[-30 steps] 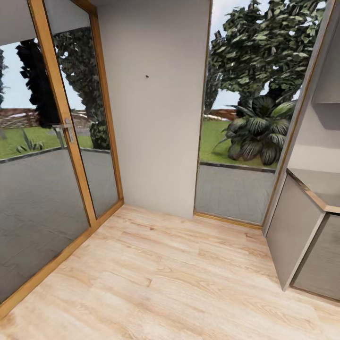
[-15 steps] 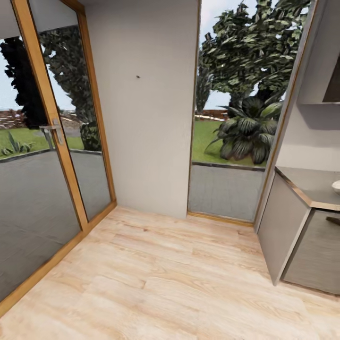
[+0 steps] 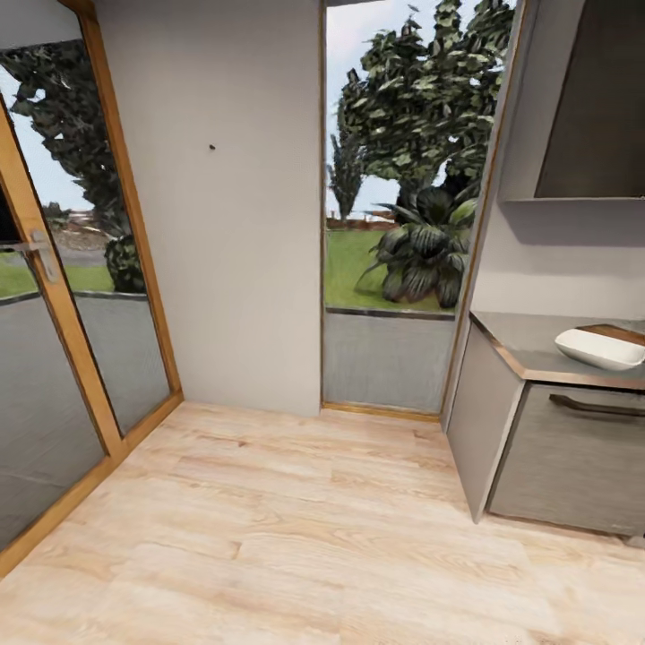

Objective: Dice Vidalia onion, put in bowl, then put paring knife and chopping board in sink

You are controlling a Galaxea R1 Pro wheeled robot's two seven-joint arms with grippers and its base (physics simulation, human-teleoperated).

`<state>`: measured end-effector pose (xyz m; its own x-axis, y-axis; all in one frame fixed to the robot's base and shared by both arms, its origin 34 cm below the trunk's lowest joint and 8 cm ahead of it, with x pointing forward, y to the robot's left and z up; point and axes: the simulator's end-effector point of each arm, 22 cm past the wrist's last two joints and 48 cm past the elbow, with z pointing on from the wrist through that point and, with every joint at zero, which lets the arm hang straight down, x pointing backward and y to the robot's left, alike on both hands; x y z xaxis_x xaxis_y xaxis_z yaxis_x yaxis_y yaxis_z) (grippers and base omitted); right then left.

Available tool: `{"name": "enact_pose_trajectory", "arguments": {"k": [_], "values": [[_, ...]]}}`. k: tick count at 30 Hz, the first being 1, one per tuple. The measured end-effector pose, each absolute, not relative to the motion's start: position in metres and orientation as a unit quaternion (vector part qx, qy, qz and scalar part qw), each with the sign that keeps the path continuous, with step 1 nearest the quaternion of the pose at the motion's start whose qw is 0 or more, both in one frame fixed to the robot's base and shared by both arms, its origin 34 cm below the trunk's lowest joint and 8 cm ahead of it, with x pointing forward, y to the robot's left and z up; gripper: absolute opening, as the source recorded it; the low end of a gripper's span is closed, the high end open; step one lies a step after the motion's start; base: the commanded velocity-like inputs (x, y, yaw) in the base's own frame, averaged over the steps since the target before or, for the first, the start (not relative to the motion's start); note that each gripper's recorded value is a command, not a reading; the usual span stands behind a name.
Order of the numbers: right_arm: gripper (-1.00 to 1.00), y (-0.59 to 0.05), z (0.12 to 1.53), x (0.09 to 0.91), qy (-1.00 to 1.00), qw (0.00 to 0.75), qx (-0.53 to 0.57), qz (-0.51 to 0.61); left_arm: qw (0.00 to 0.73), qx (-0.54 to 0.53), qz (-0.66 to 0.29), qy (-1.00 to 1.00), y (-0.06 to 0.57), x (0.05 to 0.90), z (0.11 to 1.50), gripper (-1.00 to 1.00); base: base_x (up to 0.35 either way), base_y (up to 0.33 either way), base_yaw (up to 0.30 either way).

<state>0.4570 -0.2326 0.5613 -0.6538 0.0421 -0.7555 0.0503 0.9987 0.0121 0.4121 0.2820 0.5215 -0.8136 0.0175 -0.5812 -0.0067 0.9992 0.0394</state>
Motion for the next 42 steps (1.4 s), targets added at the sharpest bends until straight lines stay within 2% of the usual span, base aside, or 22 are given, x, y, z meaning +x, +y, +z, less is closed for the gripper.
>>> {"name": "enact_pose_trajectory", "arguments": {"k": [18, 25, 37, 42], "values": [[1.0, -0.231, 0.561, 0.457, 0.909, 0.415, 0.026, -0.005, 0.292, 0.003, 0.02, 0.956, 0.281, 0.401, 0.514, 1.0, 0.0, -0.304, -0.008], [1.0, -0.23, 0.562, 0.457, 0.909, 0.415, 0.026, -0.004, 0.292, 0.003, 0.02, 0.956, 0.281, 0.401, 0.514, 1.0, 0.0, -0.307, -0.193], [1.0, -0.231, 0.562, 0.457, 0.909, 0.416, 0.026, -0.004, 0.292, 0.003, 0.02, 0.956, 0.281, 0.401, 0.514, 1.0, 0.0, -0.307, -0.028], [1.0, -0.229, 0.562, 0.457, 0.909, 0.416, 0.026, -0.003, 0.292, 0.004, 0.02, 0.956, 0.281, 0.401, 0.514, 1.0, 0.0, -0.308, -0.186]]}}
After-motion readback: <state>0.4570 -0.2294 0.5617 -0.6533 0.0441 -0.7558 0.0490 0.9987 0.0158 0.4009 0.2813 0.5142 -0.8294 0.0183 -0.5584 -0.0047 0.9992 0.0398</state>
